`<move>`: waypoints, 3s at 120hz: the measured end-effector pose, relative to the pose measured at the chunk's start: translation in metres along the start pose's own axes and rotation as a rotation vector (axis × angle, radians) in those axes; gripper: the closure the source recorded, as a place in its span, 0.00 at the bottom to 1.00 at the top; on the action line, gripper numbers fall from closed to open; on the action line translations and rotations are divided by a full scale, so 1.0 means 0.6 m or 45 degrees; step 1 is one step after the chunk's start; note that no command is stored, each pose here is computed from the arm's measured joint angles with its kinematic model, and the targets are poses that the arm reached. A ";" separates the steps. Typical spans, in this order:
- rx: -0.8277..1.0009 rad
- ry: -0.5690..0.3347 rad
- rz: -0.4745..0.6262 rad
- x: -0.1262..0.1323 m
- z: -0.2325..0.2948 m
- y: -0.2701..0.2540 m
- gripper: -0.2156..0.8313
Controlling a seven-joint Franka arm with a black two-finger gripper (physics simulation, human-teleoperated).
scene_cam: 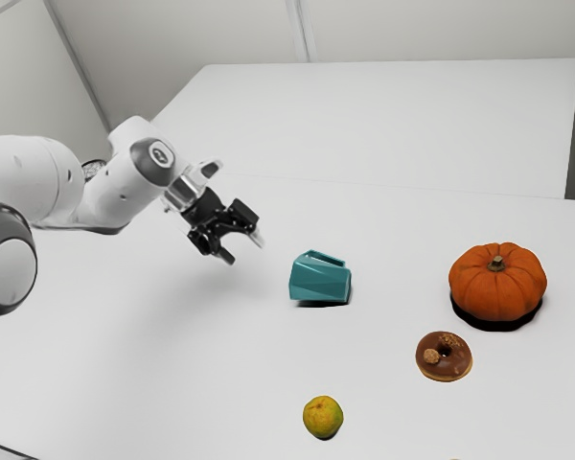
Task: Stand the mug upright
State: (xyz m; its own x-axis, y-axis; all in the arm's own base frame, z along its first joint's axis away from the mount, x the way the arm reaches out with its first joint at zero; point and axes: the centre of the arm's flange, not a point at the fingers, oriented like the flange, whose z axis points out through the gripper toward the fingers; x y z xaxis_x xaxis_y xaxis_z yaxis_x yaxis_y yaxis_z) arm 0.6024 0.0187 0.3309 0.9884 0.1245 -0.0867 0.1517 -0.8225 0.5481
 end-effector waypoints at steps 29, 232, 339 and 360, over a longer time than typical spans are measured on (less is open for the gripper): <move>-0.195 0.070 -0.040 -0.004 0.049 -0.012 0.21; -0.483 0.170 0.203 -0.023 0.111 0.156 0.91; 0.708 -0.043 0.638 -0.059 -0.003 0.076 0.95; 0.751 -0.029 0.626 -0.069 0.011 0.058 0.95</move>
State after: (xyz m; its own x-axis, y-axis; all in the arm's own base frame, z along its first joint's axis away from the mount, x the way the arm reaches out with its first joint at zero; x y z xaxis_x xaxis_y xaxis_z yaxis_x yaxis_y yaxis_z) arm 0.5665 -0.0188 0.3484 0.9403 -0.3388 0.0315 -0.3387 -0.9409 -0.0063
